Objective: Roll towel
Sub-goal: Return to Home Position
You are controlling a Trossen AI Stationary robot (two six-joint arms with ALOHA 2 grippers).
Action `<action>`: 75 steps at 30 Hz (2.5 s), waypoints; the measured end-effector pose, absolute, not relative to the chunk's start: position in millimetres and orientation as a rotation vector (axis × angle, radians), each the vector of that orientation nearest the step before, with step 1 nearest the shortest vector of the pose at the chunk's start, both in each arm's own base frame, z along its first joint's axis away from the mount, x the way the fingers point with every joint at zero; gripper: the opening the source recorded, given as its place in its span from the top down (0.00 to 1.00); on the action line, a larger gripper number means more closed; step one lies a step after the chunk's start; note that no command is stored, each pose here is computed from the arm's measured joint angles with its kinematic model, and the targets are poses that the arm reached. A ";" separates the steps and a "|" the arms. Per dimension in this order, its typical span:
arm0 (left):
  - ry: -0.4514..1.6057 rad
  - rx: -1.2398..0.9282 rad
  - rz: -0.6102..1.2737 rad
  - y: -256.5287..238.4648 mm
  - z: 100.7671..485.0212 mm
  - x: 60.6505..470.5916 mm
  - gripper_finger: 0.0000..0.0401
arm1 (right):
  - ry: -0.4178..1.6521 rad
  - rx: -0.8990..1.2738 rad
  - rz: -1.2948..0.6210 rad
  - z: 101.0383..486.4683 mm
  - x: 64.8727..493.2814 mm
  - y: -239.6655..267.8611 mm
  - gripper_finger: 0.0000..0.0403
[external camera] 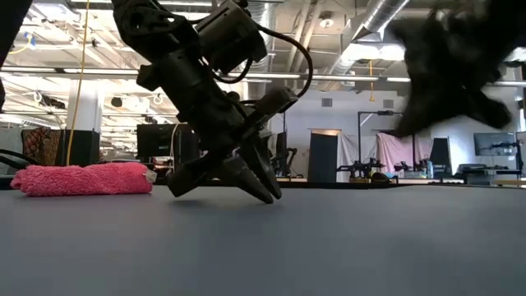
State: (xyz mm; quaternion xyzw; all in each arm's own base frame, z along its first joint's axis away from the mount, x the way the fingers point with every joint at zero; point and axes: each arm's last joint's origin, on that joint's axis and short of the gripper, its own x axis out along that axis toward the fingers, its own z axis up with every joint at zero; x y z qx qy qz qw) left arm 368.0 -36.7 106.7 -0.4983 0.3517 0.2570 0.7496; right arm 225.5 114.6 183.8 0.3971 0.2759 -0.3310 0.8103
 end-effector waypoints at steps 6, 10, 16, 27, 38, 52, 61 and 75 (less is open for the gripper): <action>0.692 -1.023 0.581 -35.6 108.4 370.3 0.89 | 0.547 0.703 -0.457 221.7 242.6 123.8 0.83; 0.574 -0.960 0.610 -28.9 111.6 375.8 0.89 | 0.567 0.615 -0.391 230.4 245.2 126.4 0.83; 0.537 -1.118 0.386 -21.4 121.8 387.3 0.89 | 0.593 0.401 -0.379 228.7 246.2 122.8 0.83; 0.064 -0.363 -0.195 -13.9 292.6 345.3 0.89 | 0.479 0.118 -0.415 267.9 242.9 75.7 0.83; 0.099 -0.090 0.014 16.9 385.5 181.0 0.89 | 0.087 0.008 -0.209 352.4 202.7 13.8 0.83; 0.029 -0.195 0.132 9.0 347.2 68.6 0.89 | 0.195 0.108 -0.182 343.3 177.2 -39.2 0.83; 0.057 -0.445 0.138 7.3 241.6 57.1 0.89 | 0.241 0.329 -0.190 240.2 181.4 -41.2 0.83; 0.244 -0.549 0.283 12.2 205.6 76.2 0.89 | 0.221 0.564 -0.120 172.8 159.9 -22.5 0.83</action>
